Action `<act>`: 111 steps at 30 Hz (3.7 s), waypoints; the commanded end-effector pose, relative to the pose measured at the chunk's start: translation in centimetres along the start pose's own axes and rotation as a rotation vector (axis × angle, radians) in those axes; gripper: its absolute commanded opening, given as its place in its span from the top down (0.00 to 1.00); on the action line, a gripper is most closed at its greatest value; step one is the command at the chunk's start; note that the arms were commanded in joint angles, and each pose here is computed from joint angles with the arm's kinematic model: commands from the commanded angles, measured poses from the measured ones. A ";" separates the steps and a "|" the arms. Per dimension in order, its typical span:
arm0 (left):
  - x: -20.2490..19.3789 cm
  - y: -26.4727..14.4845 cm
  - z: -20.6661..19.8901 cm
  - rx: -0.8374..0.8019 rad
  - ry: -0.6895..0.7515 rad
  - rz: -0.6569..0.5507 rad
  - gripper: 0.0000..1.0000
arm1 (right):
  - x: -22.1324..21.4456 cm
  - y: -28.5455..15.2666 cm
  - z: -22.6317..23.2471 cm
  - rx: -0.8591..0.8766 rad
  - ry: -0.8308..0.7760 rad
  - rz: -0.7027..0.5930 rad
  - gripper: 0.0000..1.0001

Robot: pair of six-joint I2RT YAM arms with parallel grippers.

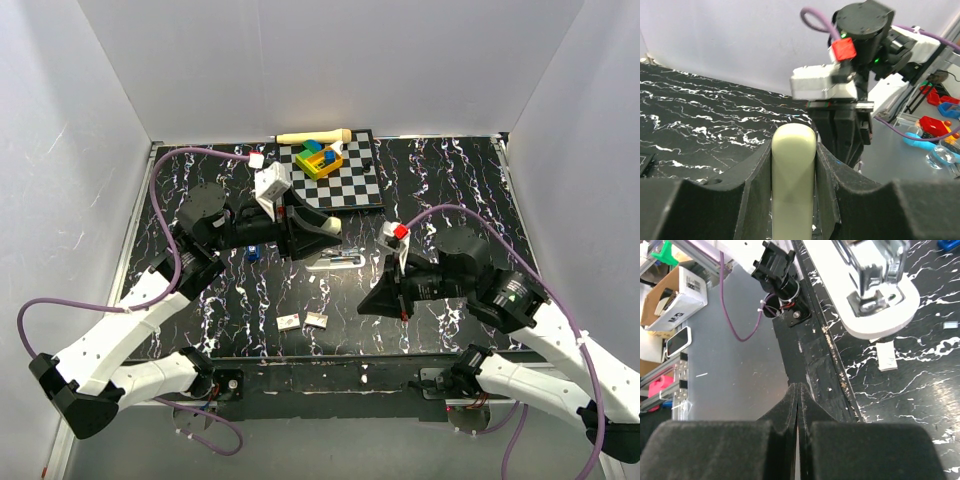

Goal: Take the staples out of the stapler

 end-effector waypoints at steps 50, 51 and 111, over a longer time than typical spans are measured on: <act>-4.9 0.8 8.0 0.467 -0.188 0.116 1.00 | 11.7 5.9 -9.2 -0.422 -0.071 -0.366 0.99; -5.2 1.0 8.3 0.475 -0.190 0.119 1.00 | 11.3 6.0 -9.5 -0.422 -0.062 -0.368 0.99; -11.8 6.4 17.3 0.781 -0.122 0.124 1.00 | 7.5 9.9 -14.3 -0.074 0.199 -0.413 0.99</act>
Point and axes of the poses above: each gripper's point midway between its finger pads, its own y axis out along the fingers, its own z axis along the line the jaws close on, x = y × z, the point moved 3 cm from there along -y, back along the fingers, and after that the axes turned 9 degrees about y, right-handed, at the moved point
